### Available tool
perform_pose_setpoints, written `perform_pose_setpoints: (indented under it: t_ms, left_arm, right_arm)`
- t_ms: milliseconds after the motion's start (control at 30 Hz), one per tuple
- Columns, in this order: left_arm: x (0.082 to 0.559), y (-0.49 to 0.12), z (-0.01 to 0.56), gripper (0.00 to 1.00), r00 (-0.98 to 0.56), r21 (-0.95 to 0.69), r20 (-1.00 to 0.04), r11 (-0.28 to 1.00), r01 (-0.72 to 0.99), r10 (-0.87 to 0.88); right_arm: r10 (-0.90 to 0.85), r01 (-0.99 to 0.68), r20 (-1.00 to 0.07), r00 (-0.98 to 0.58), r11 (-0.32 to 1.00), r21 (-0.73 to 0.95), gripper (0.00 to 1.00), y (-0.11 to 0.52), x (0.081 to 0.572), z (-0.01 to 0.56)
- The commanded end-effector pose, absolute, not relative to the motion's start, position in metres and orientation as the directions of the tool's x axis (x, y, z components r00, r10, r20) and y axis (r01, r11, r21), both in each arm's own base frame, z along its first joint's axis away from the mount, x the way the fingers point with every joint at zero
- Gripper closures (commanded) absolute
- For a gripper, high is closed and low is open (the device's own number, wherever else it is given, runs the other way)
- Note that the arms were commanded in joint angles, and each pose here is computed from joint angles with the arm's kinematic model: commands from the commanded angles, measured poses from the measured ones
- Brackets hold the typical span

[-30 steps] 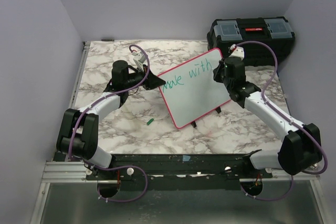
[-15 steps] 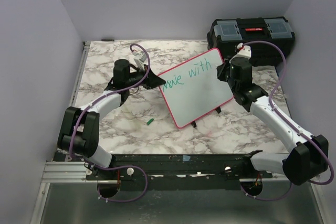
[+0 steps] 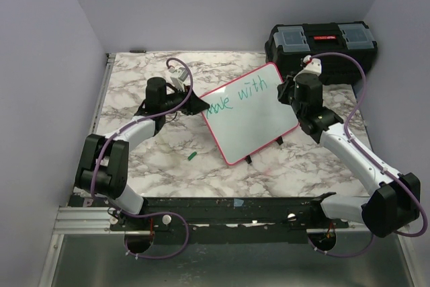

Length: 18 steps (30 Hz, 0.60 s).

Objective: Write a sentence on the whiteboard

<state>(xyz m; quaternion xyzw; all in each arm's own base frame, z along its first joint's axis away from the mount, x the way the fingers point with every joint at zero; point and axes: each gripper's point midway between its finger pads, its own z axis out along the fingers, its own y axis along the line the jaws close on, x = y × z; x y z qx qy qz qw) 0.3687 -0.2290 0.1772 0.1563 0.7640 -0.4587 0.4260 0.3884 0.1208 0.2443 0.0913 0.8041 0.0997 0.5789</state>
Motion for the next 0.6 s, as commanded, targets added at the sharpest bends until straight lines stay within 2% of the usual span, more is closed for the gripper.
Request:
perform_pose_setpoints:
  t_ms: [0,300,567]
  left_arm:
    - [0.384,-0.214,0.155,0.69,-0.522,-0.467,-0.846,0.619,0.631,-0.106]
    - [0.386,-0.215,0.155,0.62,-0.516,-0.468,-0.849,0.617,0.633,-0.114]
    - [0.382,-0.214,0.166,0.51,-0.493,-0.456,-0.861,0.615,0.643,-0.123]
  right_arm:
    - [0.27,0.063,-0.909,-0.317,0.962,0.264,0.99,0.113,0.383,0.24]
    - [0.265,0.062,-0.907,-0.328,0.964,0.259,0.99,0.114,0.384,0.235]
    - [0.265,0.06,-0.906,-0.331,0.964,0.26,0.99,0.115,0.385,0.233]
